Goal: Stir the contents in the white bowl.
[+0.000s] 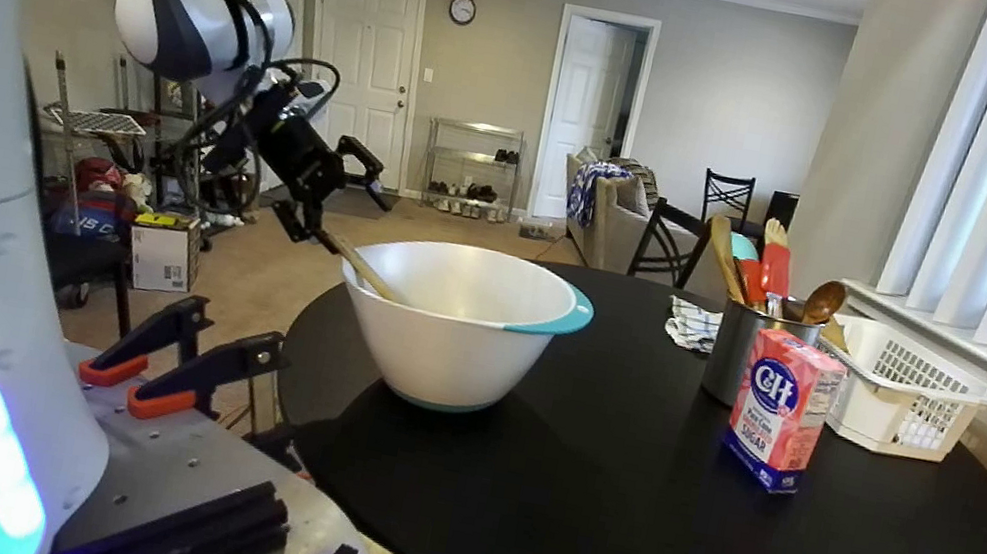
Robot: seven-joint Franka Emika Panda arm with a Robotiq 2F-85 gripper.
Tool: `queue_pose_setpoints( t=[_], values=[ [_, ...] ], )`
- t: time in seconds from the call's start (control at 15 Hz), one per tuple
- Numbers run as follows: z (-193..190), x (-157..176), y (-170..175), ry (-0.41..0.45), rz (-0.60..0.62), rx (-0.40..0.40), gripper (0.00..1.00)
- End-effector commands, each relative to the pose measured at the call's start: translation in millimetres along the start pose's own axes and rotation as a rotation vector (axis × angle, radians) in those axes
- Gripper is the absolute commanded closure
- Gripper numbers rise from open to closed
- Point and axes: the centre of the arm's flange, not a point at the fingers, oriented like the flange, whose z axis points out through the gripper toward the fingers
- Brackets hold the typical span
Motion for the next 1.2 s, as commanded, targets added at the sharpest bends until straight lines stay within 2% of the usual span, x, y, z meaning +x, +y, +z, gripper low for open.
queue_pose_setpoints(
  t=[0.0,0.53,1.13],
  values=[
    [5.7,-10.6,14.0,0.014,0.034,-0.041,0.00],
    [2.0,-7.5,16.1,0.039,0.049,-0.003,0.00],
    [1.5,-6.1,15.6,0.025,0.075,-0.013,0.00]
  ],
)
